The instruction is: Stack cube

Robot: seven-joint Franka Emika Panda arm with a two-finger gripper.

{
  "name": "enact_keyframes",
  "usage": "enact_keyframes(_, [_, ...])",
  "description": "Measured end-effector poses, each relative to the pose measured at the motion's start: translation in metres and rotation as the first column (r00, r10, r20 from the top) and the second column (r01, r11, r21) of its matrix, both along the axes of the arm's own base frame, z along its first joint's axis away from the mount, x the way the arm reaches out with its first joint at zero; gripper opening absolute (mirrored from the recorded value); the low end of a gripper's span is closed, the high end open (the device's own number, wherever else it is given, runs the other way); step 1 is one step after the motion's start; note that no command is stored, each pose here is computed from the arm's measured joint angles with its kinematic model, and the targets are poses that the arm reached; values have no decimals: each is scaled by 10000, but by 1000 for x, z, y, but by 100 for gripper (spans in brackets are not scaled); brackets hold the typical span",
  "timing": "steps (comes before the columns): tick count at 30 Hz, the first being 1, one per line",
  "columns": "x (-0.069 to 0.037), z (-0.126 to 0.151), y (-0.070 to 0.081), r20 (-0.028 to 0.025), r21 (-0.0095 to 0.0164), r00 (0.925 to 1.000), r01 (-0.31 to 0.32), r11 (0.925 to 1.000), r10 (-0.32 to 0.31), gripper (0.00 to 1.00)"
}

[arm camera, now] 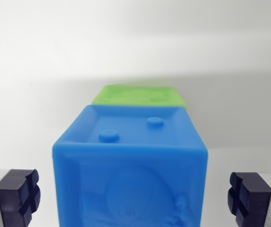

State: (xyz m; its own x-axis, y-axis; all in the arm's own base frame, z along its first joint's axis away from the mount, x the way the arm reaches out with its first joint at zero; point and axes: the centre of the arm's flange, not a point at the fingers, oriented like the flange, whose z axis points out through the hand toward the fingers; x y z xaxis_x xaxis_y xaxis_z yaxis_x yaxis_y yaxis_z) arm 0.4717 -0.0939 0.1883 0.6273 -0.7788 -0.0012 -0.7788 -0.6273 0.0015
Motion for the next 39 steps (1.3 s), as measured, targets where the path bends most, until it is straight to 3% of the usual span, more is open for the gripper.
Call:
enact_keyframes(16, [0, 51, 0, 24, -1, 10000, -13, 10000, 13, 100])
enact_keyframes(39, [0, 149, 0, 44, 23, 10000, -9, 10000, 9, 100])
